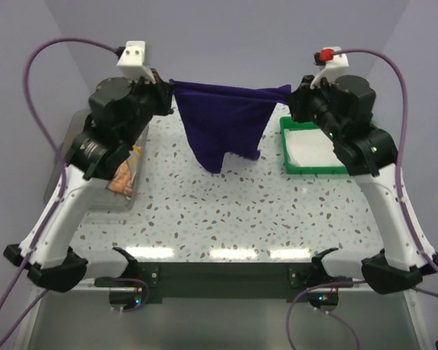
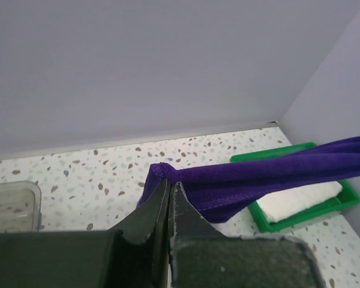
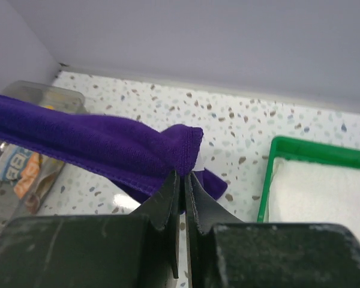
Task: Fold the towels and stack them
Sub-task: Flatten out the crumpled towel
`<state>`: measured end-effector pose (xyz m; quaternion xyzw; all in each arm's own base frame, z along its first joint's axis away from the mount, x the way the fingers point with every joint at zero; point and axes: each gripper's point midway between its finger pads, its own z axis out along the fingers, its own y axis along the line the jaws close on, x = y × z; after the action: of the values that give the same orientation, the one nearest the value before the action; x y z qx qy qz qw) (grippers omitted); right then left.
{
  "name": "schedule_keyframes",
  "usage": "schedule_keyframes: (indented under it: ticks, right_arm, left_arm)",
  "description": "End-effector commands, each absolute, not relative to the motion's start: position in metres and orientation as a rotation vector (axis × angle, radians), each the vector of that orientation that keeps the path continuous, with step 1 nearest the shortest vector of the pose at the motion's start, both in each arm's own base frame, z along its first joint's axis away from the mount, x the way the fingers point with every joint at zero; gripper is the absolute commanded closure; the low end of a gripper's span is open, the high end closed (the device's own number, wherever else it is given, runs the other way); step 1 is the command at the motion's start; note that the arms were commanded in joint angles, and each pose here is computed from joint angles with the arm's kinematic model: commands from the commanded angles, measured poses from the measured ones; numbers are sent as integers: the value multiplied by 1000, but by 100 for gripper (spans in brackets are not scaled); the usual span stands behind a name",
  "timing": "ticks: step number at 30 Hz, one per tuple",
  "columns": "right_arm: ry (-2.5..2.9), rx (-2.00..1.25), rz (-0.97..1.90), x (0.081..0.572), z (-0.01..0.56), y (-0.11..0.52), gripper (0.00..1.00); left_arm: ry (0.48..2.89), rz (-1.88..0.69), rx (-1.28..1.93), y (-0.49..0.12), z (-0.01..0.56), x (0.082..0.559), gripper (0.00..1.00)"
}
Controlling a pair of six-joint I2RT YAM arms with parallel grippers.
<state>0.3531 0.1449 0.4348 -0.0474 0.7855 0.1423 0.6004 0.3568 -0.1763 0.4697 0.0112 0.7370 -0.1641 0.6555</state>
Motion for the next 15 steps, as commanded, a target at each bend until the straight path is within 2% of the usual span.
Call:
schedule_keyframes:
  ticks: [1,6,9,11,15]
  right_arm:
    - [1590,-249,369,302,492,135,100]
    - [1389,-364,431,227,537,121,100]
    - [1323,-386,446,200,555,115,100]
    - [1296,-394,455,190,567,112,100]
    - [1288,-392,478,193,579,117,100]
  left_arm:
    - [1450,-454,154,-171,524,303,100]
    - [1264,-572,278,-162,553,236,100]
    - [1184,-620,319,-157,572,210,100]
    - [1155,-629,332,-153,585,200,100]
    - [1186,-594,297,-153,592,214,100]
